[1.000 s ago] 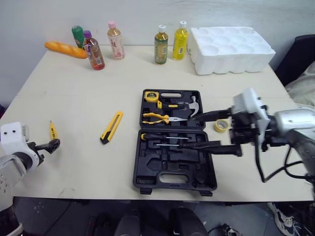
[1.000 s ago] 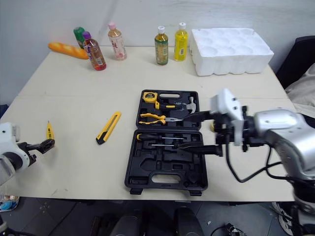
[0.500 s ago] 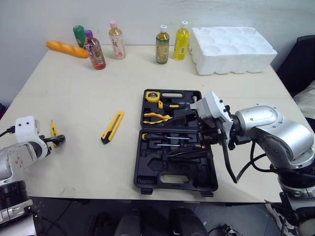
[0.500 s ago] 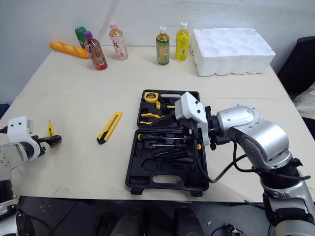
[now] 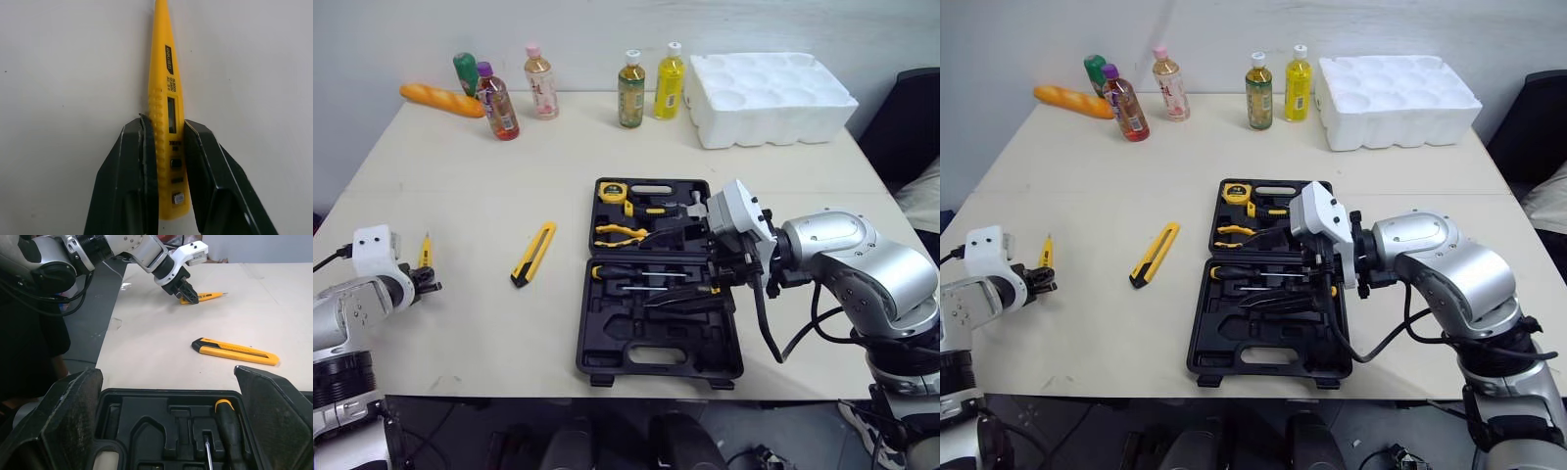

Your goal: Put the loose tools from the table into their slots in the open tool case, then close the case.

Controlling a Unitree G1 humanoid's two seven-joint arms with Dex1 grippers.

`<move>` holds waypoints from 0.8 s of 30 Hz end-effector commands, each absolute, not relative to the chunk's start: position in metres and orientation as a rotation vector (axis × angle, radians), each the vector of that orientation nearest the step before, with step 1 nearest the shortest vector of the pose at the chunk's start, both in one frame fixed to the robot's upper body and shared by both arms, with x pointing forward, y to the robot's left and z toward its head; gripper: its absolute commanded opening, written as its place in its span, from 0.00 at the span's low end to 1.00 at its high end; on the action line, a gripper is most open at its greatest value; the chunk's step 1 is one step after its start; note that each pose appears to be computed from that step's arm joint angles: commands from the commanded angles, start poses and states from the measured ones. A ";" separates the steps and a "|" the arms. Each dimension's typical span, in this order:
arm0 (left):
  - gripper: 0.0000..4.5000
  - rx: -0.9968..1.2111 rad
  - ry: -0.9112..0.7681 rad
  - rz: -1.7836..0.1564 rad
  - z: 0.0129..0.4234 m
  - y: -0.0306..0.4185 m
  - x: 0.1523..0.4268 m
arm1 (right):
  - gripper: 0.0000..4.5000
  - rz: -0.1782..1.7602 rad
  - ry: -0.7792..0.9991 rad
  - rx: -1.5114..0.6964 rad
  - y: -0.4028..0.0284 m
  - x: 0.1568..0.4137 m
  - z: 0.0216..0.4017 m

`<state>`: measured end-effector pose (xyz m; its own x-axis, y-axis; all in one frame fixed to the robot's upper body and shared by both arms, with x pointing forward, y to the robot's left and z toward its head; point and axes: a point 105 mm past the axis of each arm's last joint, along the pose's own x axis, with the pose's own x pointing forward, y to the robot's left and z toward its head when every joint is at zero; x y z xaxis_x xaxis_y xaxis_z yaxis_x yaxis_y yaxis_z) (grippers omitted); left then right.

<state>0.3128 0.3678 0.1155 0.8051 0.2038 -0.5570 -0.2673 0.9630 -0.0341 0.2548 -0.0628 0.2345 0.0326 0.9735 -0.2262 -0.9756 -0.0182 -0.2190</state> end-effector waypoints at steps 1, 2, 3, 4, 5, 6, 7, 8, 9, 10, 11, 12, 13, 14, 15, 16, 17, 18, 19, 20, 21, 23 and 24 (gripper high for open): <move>0.10 -0.074 0.636 0.302 0.106 0.387 0.299 | 1.00 1.533 -0.050 -0.352 -0.066 0.254 0.247; 0.10 -0.062 0.629 0.291 0.109 0.387 0.299 | 1.00 1.528 -0.048 -0.354 -0.067 0.254 0.247; 0.10 -0.038 0.602 0.246 0.116 0.384 0.302 | 1.00 1.522 -0.045 -0.353 -0.068 0.254 0.246; 0.10 -0.020 0.582 0.197 0.122 0.378 0.304 | 1.00 1.516 -0.042 -0.353 -0.070 0.255 0.246; 0.10 0.005 0.552 0.126 0.132 0.369 0.308 | 1.00 1.508 -0.038 -0.352 -0.072 0.255 0.246; 0.10 0.025 0.522 0.044 0.142 0.357 0.311 | 1.00 1.501 -0.033 -0.352 -0.074 0.255 0.246; 0.10 0.038 0.496 -0.039 0.151 0.345 0.313 | 1.00 1.493 -0.028 -0.353 -0.075 0.256 0.246; 0.10 0.046 0.480 -0.095 0.157 0.337 0.313 | 1.00 1.488 -0.025 -0.353 -0.077 0.256 0.246; 0.10 0.054 0.460 -0.213 0.168 0.319 0.311 | 1.00 1.476 -0.017 -0.356 -0.080 0.256 0.245; 0.10 0.069 0.452 -0.328 0.176 0.301 0.307 | 1.00 1.463 -0.009 -0.356 -0.083 0.256 0.244; 0.10 0.095 0.447 -0.454 0.185 0.281 0.302 | 1.00 1.448 0.000 -0.355 -0.086 0.256 0.243; 0.10 0.140 0.457 -0.641 0.193 0.250 0.293 | 1.00 1.428 0.015 -0.352 -0.090 0.255 0.240; 0.10 0.170 0.471 -0.759 0.196 0.232 0.285 | 1.00 1.413 0.027 -0.349 -0.093 0.253 0.238; 0.10 0.196 0.491 -0.862 0.197 0.216 0.278 | 1.00 1.404 0.034 -0.347 -0.095 0.252 0.236; 0.10 0.214 0.522 -0.947 0.195 0.204 0.272 | 1.00 1.396 0.041 -0.344 -0.096 0.250 0.234; 0.10 0.233 0.549 -1.036 0.193 0.191 0.268 | 1.00 1.384 0.049 -0.342 -0.098 0.250 0.232; 0.10 0.272 0.563 -1.126 0.191 0.178 0.265 | 1.00 1.367 0.061 -0.343 -0.100 0.249 0.228; 0.10 0.301 0.571 -1.183 0.190 0.170 0.265 | 1.00 1.355 0.070 -0.344 -0.102 0.248 0.226; 0.10 0.337 0.576 -1.241 0.189 0.158 0.269 | 1.00 1.332 0.088 -0.348 -0.106 0.247 0.221; 0.10 0.365 0.578 -1.279 0.188 0.149 0.273 | 1.00 1.315 0.103 -0.349 -0.108 0.246 0.217; 0.10 0.383 0.582 -1.301 0.189 0.144 0.276 | 1.00 1.303 0.112 -0.350 -0.110 0.245 0.215; 0.10 0.415 0.594 -1.382 0.189 0.129 0.281 | 1.00 1.266 0.151 -0.357 -0.116 0.240 0.206; 0.10 0.426 0.604 -1.413 0.189 0.124 0.283 | 1.00 1.251 0.167 -0.361 -0.119 0.238 0.203</move>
<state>0.2822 0.1274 0.1881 0.0895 -0.7931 -0.6025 0.9824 0.1700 -0.0779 0.2442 -0.1173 0.1956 0.2881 0.9029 -0.3190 -0.9571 0.2605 -0.1270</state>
